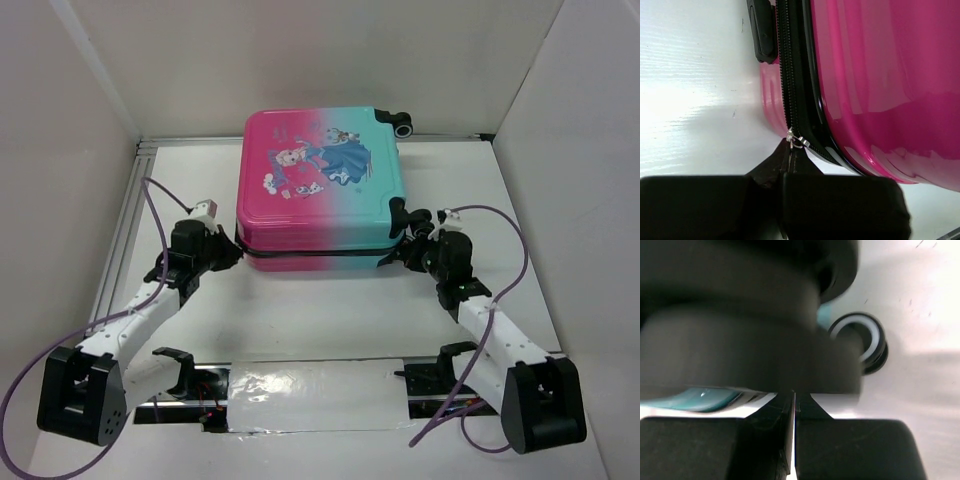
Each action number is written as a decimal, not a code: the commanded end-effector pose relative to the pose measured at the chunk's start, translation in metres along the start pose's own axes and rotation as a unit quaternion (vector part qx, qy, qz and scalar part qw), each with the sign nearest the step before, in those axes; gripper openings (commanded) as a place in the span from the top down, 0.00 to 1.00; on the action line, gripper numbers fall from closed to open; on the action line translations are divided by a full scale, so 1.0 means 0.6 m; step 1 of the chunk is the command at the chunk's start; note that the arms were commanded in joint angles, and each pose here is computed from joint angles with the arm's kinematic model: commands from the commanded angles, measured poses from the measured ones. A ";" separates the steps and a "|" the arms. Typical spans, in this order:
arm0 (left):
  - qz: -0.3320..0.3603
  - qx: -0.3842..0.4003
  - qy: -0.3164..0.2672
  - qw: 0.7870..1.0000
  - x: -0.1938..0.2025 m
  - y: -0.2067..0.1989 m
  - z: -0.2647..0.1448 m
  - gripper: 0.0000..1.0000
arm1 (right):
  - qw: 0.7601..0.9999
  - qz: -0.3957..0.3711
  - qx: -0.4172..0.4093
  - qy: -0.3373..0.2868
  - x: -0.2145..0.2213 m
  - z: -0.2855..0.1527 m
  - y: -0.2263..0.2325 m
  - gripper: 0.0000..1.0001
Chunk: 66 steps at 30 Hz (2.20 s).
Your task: Pack the luggage
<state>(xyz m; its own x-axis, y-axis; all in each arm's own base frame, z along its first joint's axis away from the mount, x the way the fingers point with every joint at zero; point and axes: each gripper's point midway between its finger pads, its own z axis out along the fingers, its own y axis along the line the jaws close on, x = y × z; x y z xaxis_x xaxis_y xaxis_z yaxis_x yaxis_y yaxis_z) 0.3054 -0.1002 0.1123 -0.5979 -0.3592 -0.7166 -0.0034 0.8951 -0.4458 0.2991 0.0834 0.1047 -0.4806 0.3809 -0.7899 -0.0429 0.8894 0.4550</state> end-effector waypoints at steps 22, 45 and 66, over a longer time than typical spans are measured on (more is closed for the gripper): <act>0.134 -0.083 -0.031 0.987 -0.214 0.105 0.070 1.00 | 0.993 -0.108 0.041 0.013 -0.164 0.085 -0.151 1.00; 0.269 0.082 0.114 0.953 -0.162 0.073 0.142 1.00 | 0.950 -0.145 -0.256 0.099 -0.158 0.166 -0.037 0.74; 0.274 0.093 0.110 0.951 -0.162 0.073 0.158 1.00 | 0.903 -0.249 -0.347 0.042 -0.054 0.141 0.094 0.39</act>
<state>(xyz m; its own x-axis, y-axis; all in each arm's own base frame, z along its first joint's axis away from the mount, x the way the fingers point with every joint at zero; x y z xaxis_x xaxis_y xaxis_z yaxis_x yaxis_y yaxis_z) 0.4419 -0.0175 0.1114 -0.6767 0.1410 -0.7227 0.3420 0.9294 -0.1390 0.3693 0.1289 0.1062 -0.4144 -0.0630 -0.9079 -0.7188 0.6345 0.2841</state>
